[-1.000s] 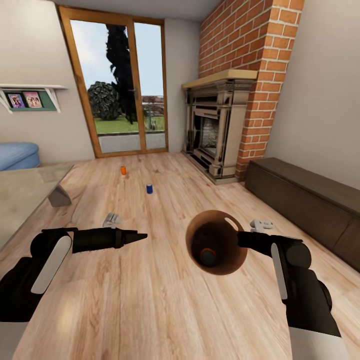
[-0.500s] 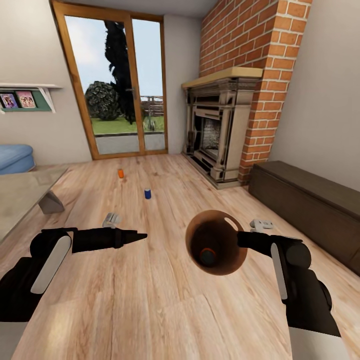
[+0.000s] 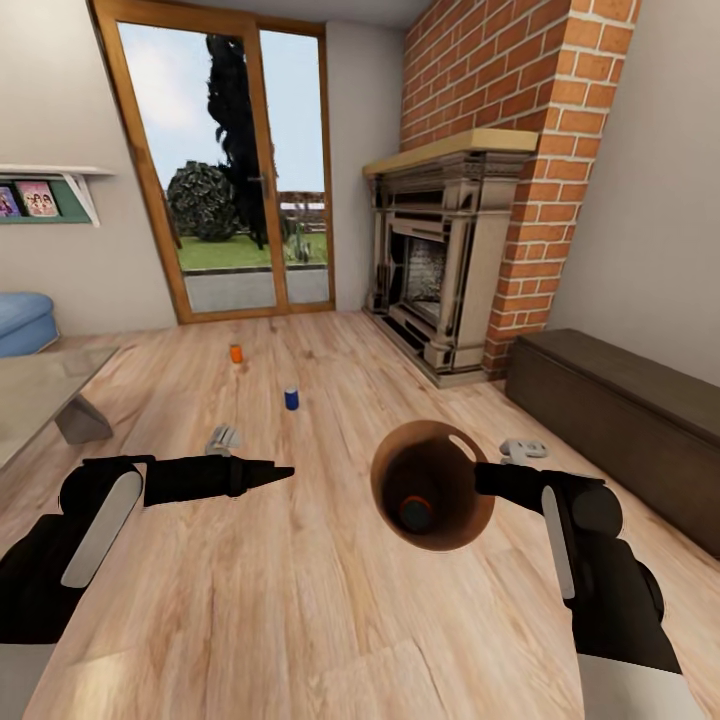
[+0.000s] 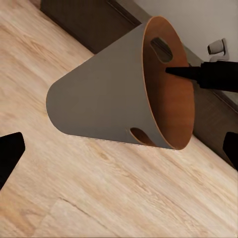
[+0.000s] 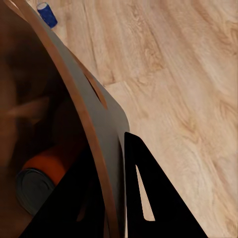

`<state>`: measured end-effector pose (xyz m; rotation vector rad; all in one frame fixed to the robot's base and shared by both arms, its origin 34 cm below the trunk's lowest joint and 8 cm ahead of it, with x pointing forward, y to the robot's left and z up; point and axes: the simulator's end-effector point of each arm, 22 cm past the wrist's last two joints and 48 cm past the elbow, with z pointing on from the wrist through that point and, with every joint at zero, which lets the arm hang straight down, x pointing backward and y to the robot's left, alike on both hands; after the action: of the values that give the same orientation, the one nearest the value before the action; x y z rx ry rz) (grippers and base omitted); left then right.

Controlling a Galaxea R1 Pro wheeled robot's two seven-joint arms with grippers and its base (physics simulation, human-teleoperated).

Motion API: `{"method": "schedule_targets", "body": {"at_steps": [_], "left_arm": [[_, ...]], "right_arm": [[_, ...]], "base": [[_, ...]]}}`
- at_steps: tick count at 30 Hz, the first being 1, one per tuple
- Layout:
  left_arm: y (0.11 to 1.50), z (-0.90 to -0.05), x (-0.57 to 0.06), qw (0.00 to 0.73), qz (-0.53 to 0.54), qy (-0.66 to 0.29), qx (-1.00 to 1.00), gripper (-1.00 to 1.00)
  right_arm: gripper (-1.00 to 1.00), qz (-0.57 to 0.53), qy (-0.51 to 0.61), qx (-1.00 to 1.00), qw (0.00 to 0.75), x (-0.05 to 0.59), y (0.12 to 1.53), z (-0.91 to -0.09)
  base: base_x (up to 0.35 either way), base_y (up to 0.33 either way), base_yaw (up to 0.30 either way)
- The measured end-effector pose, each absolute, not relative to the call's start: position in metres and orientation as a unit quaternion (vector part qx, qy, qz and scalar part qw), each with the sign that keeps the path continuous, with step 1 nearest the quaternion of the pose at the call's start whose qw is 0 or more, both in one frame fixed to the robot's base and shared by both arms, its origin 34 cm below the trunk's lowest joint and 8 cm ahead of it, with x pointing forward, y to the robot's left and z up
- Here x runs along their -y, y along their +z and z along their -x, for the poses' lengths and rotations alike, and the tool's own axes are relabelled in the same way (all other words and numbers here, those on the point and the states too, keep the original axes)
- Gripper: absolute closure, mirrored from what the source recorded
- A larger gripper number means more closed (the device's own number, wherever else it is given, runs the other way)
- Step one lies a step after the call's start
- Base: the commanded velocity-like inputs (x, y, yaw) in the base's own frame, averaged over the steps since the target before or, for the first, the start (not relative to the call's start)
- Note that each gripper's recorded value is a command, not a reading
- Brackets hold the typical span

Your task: Put the three can of soda from the living room inside the tash can in the kitchen.

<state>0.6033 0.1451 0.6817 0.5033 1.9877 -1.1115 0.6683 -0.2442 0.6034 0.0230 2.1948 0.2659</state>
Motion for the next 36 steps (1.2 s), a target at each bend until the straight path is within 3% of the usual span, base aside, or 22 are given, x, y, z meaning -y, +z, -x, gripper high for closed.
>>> {"method": "schedule_targets", "body": {"at_steps": [36], "left_arm": [[0.6815,-0.6033,-0.1446,0.393,-0.198,-0.439,-0.783,-1.00]], "right_arm": [[1.00,-0.010,0.106,-0.887,0.449,0.2454,0.6033,-0.6683]], "base": [[0.338,0.000,0.000]]}}
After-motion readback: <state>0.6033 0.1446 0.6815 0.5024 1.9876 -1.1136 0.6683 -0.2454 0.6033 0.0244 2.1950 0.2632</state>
